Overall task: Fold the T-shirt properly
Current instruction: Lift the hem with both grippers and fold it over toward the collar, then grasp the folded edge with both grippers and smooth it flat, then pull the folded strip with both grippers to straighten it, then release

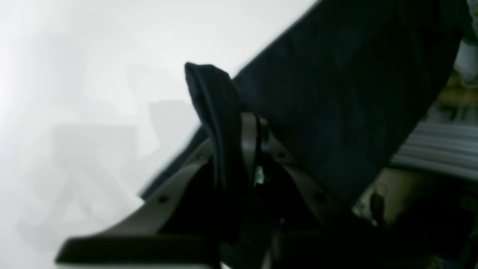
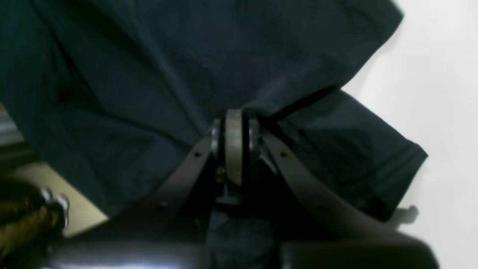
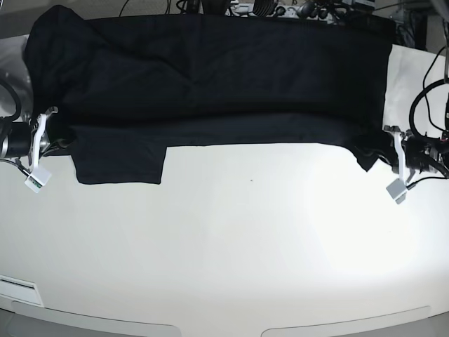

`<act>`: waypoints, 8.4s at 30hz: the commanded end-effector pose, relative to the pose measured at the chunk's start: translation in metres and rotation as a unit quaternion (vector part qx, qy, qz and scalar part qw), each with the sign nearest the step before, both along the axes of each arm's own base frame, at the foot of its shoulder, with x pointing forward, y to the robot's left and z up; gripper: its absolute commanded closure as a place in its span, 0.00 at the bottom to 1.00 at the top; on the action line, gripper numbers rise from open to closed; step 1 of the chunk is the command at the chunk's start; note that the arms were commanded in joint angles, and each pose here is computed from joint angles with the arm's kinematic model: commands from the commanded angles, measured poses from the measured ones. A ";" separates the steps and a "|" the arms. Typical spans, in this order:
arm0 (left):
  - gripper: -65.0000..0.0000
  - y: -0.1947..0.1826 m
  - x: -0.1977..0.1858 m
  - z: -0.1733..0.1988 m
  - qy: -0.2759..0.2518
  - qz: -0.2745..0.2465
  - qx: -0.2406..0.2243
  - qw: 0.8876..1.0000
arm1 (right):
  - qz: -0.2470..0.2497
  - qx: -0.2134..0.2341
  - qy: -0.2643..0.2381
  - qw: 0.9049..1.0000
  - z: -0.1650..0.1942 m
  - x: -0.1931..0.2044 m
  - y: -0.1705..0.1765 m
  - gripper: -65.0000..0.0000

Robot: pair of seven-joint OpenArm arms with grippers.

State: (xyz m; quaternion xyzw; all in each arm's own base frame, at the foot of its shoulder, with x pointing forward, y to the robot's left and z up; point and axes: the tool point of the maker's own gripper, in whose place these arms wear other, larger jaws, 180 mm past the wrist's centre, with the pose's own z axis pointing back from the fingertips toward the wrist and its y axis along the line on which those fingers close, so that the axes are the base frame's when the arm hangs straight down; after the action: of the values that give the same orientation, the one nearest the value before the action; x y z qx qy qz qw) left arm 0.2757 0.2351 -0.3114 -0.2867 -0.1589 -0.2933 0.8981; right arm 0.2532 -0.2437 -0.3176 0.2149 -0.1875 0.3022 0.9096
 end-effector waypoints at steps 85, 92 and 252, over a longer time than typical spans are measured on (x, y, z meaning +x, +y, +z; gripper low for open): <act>0.47 -0.002 -0.052 -0.021 0.018 -0.032 0.026 0.999 | 0.203 0.085 0.038 0.975 0.024 -0.139 0.114 1.00; 0.47 -0.002 -0.052 -0.020 0.018 -0.032 0.025 0.999 | 0.201 -0.027 0.048 0.978 -0.003 -0.141 0.079 1.00; 1.00 0.015 -0.019 -0.040 -0.167 -0.049 0.225 0.959 | -0.124 -0.136 -0.119 0.976 -0.078 0.024 -0.002 1.00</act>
State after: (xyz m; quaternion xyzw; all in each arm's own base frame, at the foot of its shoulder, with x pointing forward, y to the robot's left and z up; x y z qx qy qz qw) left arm 0.2488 0.2399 -0.3598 -0.0543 -0.2167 -0.4055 0.8864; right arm 0.2780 -0.2267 -0.3952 0.0646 -0.2962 0.2318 0.9243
